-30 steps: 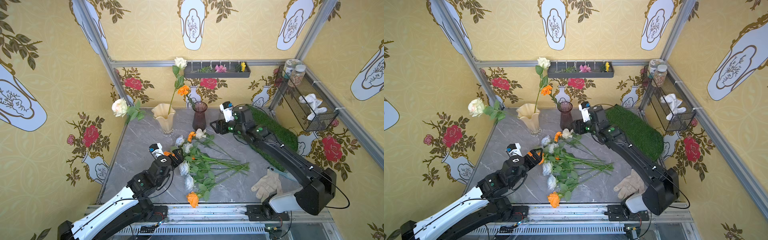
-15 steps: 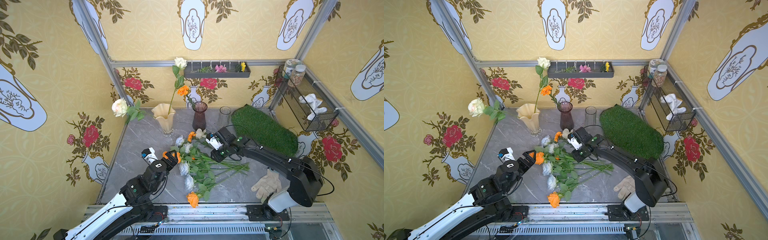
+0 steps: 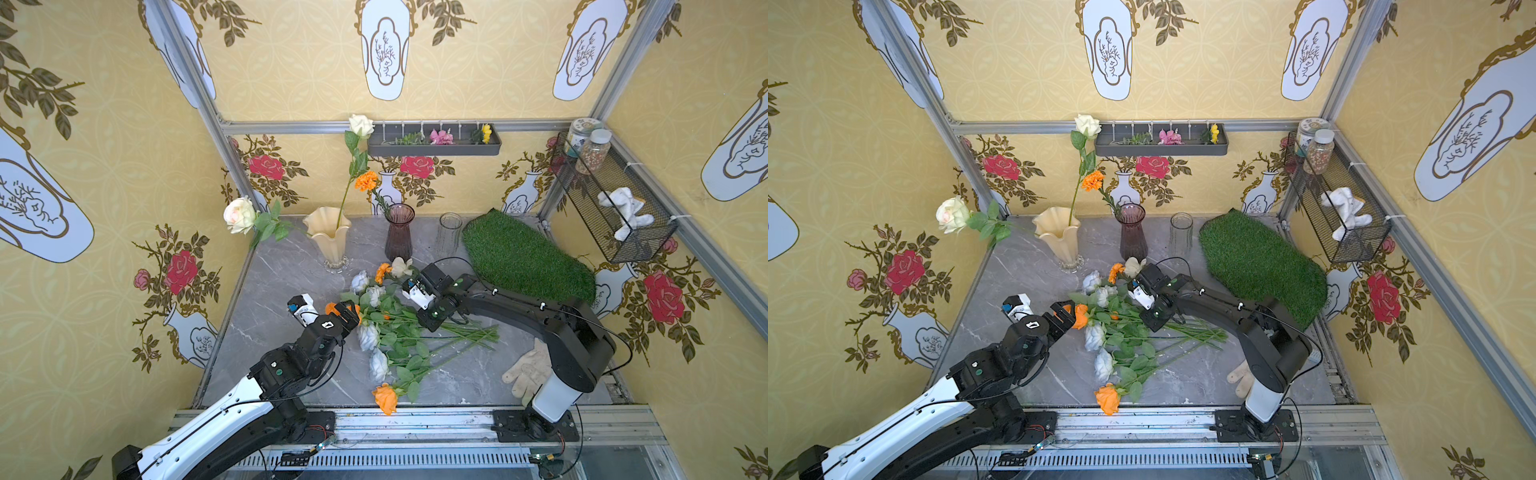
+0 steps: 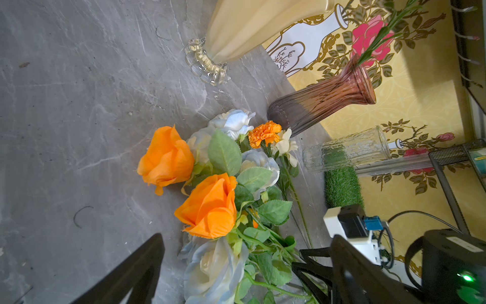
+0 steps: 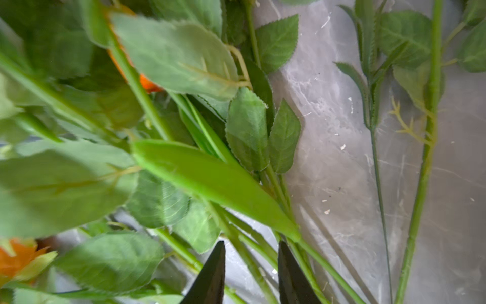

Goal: Arrange the flowers in different vases according to their colors
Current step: Pick up the flower at the center of the board.

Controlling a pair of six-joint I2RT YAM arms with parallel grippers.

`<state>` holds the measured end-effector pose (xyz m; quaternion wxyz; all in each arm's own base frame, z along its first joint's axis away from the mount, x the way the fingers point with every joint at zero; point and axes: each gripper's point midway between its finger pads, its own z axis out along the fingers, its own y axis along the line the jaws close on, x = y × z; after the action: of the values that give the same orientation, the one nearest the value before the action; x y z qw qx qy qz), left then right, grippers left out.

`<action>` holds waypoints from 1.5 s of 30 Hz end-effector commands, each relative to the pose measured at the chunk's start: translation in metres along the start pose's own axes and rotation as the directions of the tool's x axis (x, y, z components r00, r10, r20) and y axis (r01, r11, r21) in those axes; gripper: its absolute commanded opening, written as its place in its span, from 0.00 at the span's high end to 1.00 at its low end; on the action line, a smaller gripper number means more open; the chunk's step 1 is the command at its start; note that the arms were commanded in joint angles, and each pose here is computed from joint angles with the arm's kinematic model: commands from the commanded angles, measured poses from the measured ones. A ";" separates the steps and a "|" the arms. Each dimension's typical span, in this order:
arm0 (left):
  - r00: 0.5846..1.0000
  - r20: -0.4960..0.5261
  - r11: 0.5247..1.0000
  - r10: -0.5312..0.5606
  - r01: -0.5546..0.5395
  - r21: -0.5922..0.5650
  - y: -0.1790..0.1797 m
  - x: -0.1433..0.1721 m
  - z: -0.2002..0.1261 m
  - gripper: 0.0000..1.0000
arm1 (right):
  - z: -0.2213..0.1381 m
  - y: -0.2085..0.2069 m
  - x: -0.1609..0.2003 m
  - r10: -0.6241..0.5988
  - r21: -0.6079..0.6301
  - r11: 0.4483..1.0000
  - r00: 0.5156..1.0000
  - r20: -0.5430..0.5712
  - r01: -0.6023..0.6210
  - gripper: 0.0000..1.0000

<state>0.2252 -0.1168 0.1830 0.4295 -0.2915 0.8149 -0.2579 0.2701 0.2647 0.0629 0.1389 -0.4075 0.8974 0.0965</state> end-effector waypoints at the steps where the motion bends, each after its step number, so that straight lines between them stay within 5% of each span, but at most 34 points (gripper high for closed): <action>1: 1.000 0.016 1.000 0.003 -0.004 0.013 -0.003 -0.003 0.000 0.00 | 0.006 -0.002 -0.007 -0.025 0.009 1.000 1.000 0.010 0.025 0.66; 8: 1.000 0.018 1.000 0.011 -0.011 0.006 -0.003 -0.003 0.002 0.00 | 0.006 0.000 -0.009 -0.047 -0.009 0.999 0.999 -0.013 0.047 0.87; 16: 1.000 0.011 1.000 0.022 -0.022 -0.001 -0.006 -0.001 0.004 0.00 | -0.018 -0.001 -0.020 -0.084 0.020 0.996 0.996 0.041 0.084 1.00; 29: 1.000 0.015 1.000 0.010 -0.010 -0.001 -0.003 -0.003 0.002 0.00 | -0.092 -0.010 -0.071 -0.086 0.087 0.994 0.940 0.330 0.061 1.00; 36: 1.000 0.018 1.000 0.003 -0.003 0.002 -0.002 -0.003 0.001 0.00 | -0.169 -0.033 -0.112 -0.023 0.097 0.994 0.777 0.629 -0.050 1.00; 45: 1.000 0.017 1.000 0.015 -0.015 0.007 -0.005 -0.002 0.003 0.00 | -0.293 -0.076 -0.171 -0.040 0.112 0.977 0.361 0.932 -0.182 1.00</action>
<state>0.2274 -0.1182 0.1829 0.4312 -0.2886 0.8166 -0.2527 0.3690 0.2473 0.3208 0.5590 -0.2655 0.7614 0.1933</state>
